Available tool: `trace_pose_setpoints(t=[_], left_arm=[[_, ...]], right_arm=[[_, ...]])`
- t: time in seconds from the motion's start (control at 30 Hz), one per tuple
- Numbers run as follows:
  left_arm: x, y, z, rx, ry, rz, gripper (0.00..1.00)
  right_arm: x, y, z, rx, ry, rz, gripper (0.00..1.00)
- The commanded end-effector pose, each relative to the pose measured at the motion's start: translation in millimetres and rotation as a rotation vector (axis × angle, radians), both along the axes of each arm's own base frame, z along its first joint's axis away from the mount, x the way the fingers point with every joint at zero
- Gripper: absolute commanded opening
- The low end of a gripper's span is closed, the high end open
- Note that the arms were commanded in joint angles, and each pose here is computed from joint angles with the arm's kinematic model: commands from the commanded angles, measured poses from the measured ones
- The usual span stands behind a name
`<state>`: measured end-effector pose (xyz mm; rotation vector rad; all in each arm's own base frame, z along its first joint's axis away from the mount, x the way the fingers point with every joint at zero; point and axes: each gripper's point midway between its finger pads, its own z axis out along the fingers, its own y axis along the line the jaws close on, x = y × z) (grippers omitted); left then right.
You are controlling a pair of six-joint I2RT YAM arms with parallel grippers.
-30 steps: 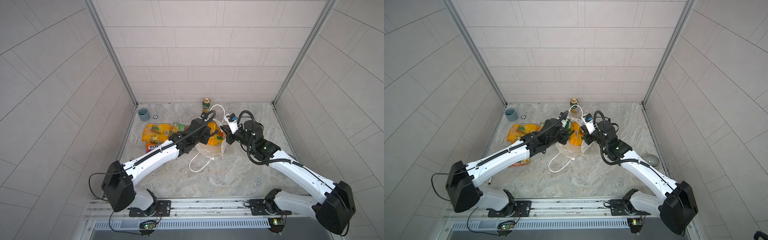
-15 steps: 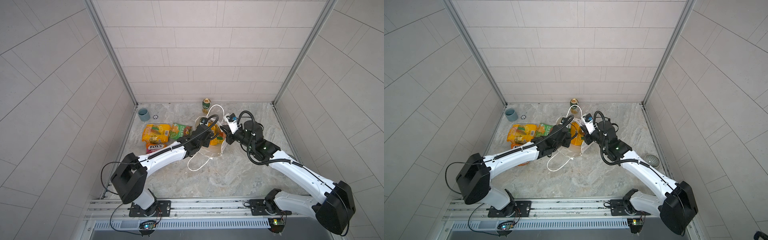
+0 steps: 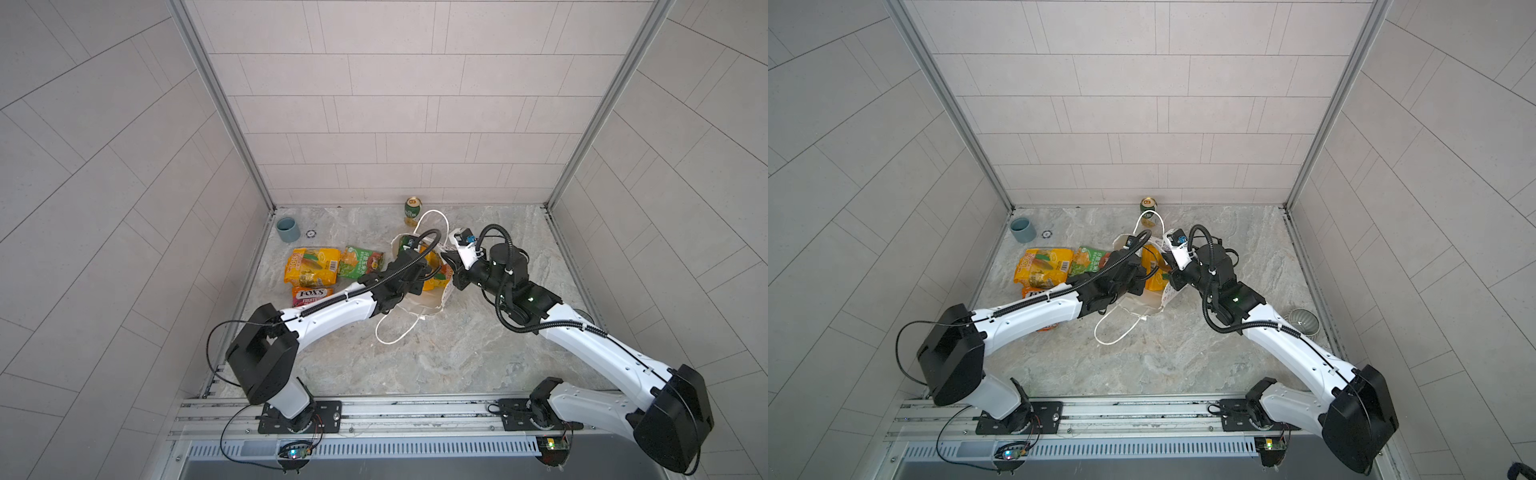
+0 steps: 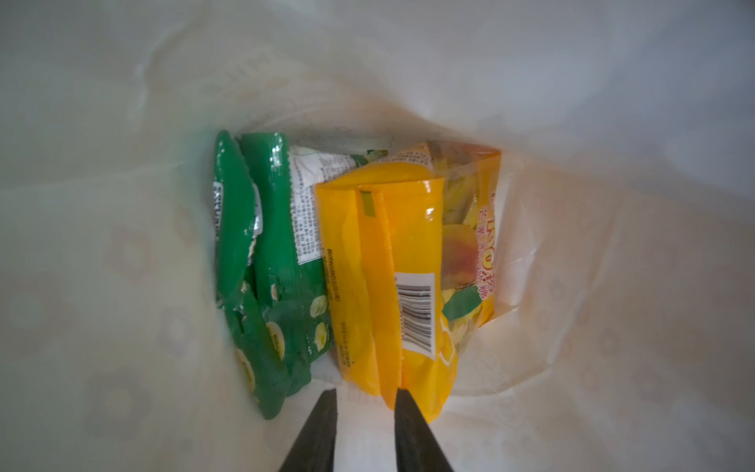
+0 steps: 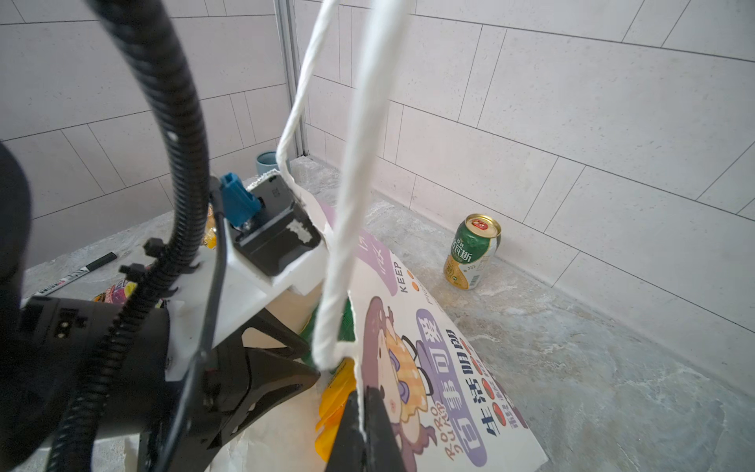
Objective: Take the snacks out of the paper bag
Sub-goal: 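Reach down into the bag and close the left gripper on the yellow packet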
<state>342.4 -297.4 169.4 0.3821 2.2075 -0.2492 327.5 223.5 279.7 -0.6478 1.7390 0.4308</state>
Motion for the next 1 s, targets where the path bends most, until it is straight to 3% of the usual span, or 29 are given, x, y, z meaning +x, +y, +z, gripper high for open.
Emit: trace_pose_setpoints(t=[0.0,0.17,0.5,0.73,0.97], left_arm=[[2,-12,5,0.036,-0.010,-0.024,0.29],[12,-5,-3,0.082,-0.016,0.033,0.31],[37,15,-4,0.208,-0.068,0.147,0.43],[51,20,-15,0.197,-0.040,0.170,0.53],[65,21,-40,0.140,0.008,0.192,0.56]], right_arm=[[-1,2,13,0.015,-0.042,0.009,0.00],[-2,1,14,0.017,-0.047,0.006,0.00],[-4,-1,15,0.028,-0.048,0.006,0.00],[-5,-1,15,0.027,-0.049,0.006,0.00],[-6,-2,14,0.029,-0.048,0.006,0.00]])
